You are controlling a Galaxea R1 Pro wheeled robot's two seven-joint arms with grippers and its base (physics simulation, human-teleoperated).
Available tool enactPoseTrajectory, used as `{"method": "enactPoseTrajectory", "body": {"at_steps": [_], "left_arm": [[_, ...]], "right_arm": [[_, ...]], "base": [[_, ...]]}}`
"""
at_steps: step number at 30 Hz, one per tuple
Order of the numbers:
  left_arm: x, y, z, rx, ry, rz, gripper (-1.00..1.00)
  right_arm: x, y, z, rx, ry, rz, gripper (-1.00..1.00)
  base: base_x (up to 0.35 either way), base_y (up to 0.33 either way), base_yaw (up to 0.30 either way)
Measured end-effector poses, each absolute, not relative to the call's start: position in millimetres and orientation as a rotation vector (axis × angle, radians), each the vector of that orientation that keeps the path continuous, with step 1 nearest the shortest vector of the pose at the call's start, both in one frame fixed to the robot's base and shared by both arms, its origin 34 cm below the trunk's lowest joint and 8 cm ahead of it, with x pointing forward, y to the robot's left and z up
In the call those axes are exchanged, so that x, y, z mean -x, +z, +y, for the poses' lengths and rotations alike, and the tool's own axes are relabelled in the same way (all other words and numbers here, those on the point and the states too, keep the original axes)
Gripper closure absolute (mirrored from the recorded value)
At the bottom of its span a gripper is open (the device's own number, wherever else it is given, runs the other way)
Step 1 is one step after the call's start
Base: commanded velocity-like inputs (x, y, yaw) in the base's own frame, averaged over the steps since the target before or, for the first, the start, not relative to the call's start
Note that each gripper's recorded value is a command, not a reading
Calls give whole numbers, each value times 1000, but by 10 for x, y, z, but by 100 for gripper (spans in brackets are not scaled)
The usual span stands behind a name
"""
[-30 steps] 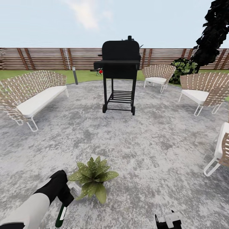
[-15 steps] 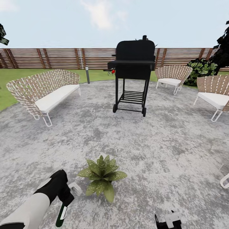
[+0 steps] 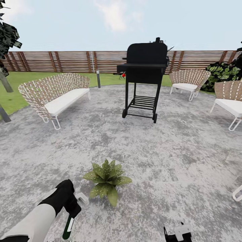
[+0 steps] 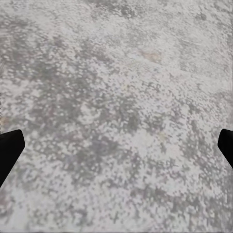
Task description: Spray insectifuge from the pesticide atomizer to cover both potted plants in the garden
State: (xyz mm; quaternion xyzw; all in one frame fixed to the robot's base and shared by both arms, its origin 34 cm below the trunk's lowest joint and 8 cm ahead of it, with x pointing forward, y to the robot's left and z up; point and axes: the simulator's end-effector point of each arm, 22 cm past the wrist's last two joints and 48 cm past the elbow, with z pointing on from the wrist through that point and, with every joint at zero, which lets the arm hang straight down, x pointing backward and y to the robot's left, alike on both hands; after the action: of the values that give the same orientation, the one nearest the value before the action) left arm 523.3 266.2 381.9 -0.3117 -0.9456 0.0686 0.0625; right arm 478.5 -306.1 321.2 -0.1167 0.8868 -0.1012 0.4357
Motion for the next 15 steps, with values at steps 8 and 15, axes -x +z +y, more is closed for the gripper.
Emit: {"method": "enactPoseTrajectory", "body": {"at_steps": [8,15], "left_arm": [[-5242,3823,2662,943,206,-2860,100],[-5297,3798,2768,953,126,-2874,100]], "right_arm": [[-4788,3215,-3067,290,-253,2206,-100],[-4787,3216,-3082,291,-255,2206,-100]], "base": [[-1,-15,128],[0,0,1]]}}
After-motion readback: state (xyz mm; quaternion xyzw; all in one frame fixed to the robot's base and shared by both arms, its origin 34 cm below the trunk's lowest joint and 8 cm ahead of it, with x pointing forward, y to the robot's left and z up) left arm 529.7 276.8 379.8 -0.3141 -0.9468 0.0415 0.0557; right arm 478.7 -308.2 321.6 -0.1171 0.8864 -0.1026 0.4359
